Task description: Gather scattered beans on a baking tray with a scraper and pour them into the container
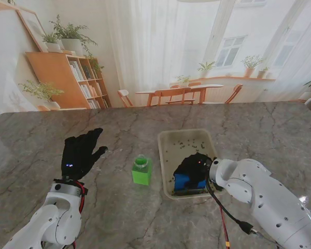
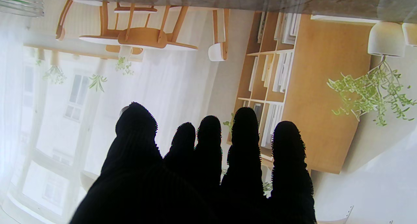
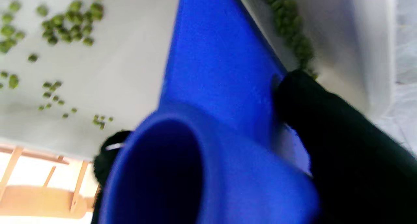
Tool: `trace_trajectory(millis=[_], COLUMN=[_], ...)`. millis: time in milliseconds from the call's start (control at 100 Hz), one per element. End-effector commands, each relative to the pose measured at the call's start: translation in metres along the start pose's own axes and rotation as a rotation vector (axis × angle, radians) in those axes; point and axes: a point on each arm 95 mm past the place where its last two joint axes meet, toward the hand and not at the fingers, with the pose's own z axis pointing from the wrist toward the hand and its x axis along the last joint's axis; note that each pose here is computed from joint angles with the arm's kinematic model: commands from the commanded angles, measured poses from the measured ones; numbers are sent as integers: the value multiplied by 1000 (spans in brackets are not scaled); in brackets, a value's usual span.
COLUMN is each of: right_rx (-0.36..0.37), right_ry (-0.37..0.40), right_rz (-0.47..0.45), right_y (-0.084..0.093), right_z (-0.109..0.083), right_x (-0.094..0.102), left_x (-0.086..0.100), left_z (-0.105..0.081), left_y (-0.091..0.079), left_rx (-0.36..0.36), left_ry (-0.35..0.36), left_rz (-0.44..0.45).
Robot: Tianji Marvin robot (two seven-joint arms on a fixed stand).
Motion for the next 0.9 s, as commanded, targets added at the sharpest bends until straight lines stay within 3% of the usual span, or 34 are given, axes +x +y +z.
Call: trace_trajectory(millis=[0, 240, 440, 670, 890], right_rx=[-3, -100, -119, -105, -48], right_ry=[-12, -86, -147, -236, -249], right_rz=[21, -68, -154, -197, -198], right_y=[4, 33, 49, 47, 36], right_z=[-1, 2, 12, 29, 41], right_x=[-4, -25, -47, -65, -76], left_x=[2, 3, 3, 3, 4], left_z=[-2, -2, -2, -2, -1], left_y=[1, 1, 1, 1, 2], left_rx=[-3, -6, -6, -6, -18], left_ry=[2, 4, 4, 4, 14], left_rz=[-4, -4, -4, -4, -3])
